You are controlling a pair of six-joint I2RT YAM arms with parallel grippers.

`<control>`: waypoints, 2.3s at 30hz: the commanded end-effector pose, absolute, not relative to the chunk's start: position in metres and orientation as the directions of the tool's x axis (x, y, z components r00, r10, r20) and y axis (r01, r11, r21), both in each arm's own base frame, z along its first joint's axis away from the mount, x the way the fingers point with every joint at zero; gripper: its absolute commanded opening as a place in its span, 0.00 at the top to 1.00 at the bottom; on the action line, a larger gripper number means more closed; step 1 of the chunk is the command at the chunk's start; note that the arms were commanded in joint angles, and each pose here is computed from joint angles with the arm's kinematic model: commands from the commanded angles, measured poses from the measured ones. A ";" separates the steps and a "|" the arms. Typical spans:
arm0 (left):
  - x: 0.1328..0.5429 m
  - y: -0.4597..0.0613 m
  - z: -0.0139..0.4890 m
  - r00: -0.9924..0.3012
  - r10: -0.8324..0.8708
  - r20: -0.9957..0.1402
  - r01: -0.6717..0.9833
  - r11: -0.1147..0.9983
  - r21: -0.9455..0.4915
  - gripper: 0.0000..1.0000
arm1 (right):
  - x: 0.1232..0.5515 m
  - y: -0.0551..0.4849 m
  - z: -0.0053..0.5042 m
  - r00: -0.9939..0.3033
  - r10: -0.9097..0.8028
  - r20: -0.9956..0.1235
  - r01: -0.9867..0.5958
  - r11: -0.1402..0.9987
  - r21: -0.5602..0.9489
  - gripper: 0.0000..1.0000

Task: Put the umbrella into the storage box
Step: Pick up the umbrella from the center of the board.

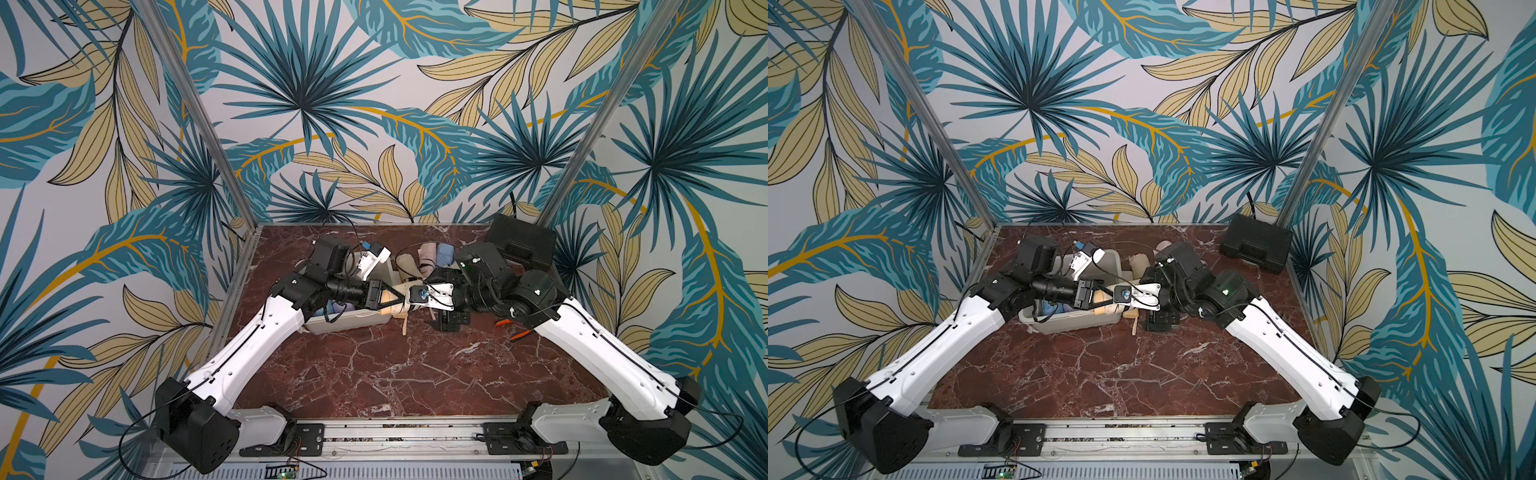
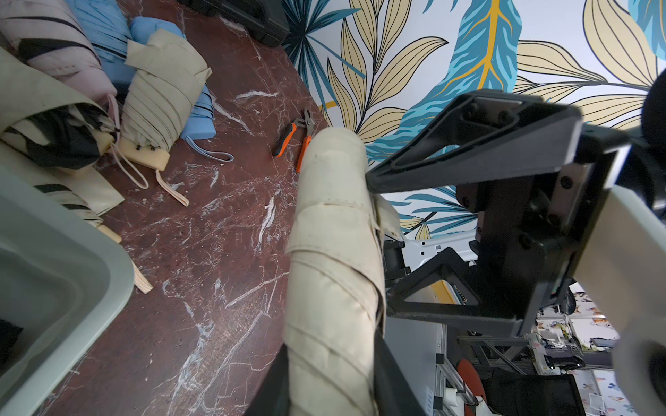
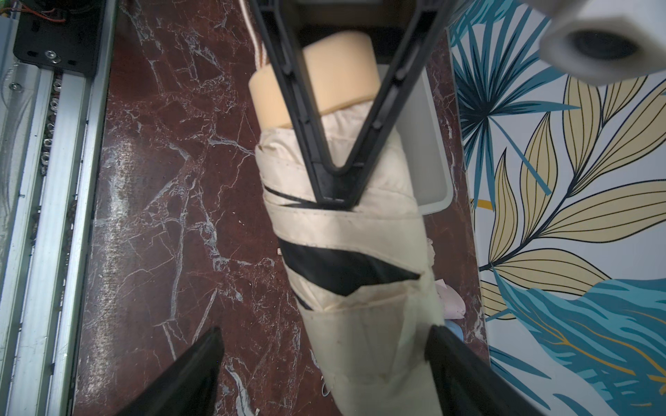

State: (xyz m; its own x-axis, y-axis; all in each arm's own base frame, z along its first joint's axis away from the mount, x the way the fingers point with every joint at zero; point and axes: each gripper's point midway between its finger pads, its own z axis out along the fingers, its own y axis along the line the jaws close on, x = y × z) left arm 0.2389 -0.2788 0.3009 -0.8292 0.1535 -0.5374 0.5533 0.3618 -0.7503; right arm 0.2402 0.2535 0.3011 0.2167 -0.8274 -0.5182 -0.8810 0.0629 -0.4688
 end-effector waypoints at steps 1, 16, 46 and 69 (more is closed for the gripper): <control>0.233 -0.283 0.312 -0.799 0.174 -0.576 0.600 0.294 -0.744 0.80 | 0.239 0.250 0.313 0.272 -0.821 -0.503 -0.845 0.047 -0.533 0.09; 0.220 -0.281 0.316 -0.787 0.213 -0.579 0.617 0.267 -0.740 0.80 | 0.251 0.291 0.291 0.359 -0.818 -0.450 -0.819 -0.044 -0.573 0.12; 0.217 -0.280 0.333 -0.750 0.214 -0.625 0.661 0.215 -0.719 0.47 | 0.254 0.284 0.280 0.358 -0.834 -0.420 -0.803 -0.045 -0.594 0.57; 0.299 -0.070 0.301 -0.485 -0.417 -0.768 -0.115 0.902 -0.417 0.00 | 0.245 0.295 0.295 0.046 -0.630 -0.775 -0.861 0.369 -0.350 0.69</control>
